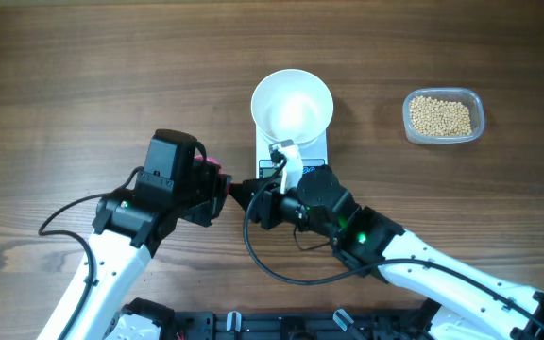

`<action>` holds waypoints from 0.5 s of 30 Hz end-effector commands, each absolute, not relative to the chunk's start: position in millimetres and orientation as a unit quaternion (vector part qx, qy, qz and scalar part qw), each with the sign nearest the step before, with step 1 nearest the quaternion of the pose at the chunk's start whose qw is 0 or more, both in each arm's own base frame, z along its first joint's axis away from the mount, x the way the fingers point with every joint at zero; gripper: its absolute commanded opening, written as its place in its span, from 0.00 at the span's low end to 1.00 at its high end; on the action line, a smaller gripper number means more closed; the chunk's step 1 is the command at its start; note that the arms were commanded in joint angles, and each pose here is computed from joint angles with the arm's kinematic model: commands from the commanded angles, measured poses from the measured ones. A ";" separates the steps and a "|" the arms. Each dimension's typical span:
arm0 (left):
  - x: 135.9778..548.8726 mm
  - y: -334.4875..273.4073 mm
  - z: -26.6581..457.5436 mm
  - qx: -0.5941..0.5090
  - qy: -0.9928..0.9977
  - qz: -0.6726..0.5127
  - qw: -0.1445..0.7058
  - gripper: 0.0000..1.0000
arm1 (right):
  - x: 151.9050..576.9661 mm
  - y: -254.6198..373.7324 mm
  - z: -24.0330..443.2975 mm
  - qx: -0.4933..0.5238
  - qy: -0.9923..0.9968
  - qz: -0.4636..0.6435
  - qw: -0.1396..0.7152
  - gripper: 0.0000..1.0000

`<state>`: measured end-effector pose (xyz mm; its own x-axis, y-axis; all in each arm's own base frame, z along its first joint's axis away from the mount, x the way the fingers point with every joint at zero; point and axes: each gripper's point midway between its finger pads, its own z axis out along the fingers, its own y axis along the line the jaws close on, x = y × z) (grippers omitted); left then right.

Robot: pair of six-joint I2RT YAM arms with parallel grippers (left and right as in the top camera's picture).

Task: Scoop item into bowl and weigh 150g on scale
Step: 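Grasp the scoop handle with the right gripper, release left gripper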

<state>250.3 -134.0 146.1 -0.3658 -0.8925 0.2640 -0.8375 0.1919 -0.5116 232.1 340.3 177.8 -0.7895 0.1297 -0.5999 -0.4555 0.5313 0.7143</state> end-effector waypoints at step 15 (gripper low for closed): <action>253.1 -130.6 148.8 -0.569 0.767 -0.292 0.058 0.04 | 232.9 349.7 171.8 -0.096 0.823 0.479 0.289 0.04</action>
